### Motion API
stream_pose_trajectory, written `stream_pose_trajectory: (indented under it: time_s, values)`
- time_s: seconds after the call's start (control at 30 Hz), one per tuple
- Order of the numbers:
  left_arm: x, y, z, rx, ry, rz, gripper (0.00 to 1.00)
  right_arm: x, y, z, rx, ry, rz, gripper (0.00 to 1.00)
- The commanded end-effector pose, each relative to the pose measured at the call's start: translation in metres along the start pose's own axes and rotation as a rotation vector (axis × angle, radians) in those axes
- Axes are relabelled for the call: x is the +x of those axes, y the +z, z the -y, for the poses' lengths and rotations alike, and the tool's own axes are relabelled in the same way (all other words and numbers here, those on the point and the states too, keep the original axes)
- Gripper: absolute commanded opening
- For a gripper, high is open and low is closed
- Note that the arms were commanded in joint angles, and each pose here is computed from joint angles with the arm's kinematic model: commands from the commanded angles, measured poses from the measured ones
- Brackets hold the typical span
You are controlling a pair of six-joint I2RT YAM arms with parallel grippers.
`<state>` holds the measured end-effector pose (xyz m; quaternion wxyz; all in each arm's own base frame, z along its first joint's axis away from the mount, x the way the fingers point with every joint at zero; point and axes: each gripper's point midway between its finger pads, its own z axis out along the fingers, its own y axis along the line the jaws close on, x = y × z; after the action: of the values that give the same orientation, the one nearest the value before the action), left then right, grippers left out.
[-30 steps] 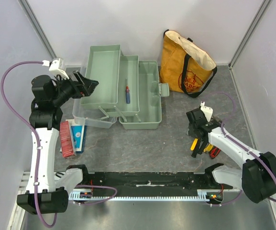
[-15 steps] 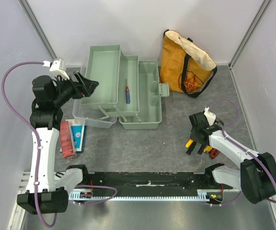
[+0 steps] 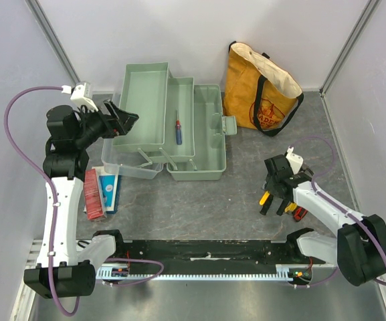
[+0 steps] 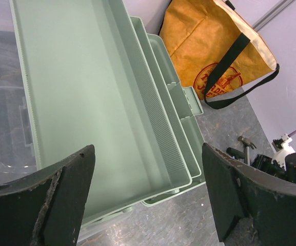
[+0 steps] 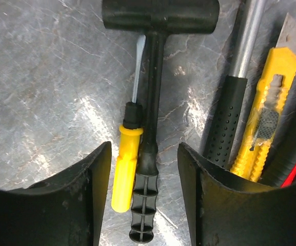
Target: Pack the tool kit
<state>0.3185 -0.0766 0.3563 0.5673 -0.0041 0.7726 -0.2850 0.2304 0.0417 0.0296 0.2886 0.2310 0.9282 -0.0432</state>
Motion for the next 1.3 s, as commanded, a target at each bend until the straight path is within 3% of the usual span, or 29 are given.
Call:
stream_pose_trajectory:
  time_s: [0.0,0.5,0.8,1.03,1.1,1.2,1.27]
  values:
    - [-0.008,0.002,0.000,0.001,0.035,0.033,0.89,-0.031,-0.013,-0.009,-0.012,0.000,0.078,0.60]
    - [-0.006,0.002,-0.002,-0.003,0.037,0.026,0.90,-0.008,0.006,-0.020,-0.058,0.018,0.011,0.31]
    - [-0.004,0.003,-0.003,-0.002,0.034,0.019,0.90,-0.008,0.011,-0.007,-0.001,0.035,0.042,0.35]
    - [-0.004,0.003,-0.002,0.002,0.029,0.017,0.90,0.007,0.026,-0.014,-0.018,0.024,-0.007,0.33]
    - [-0.003,0.002,0.000,0.005,0.026,0.018,0.89,0.004,0.027,-0.017,-0.031,0.032,0.009,0.25]
    - [-0.002,-0.001,0.000,0.002,0.028,0.023,0.89,-0.006,0.022,-0.026,-0.066,0.046,0.034,0.04]
    - [-0.001,-0.003,0.001,0.000,0.031,0.026,0.89,-0.017,0.014,-0.032,-0.096,0.057,0.065,0.00]
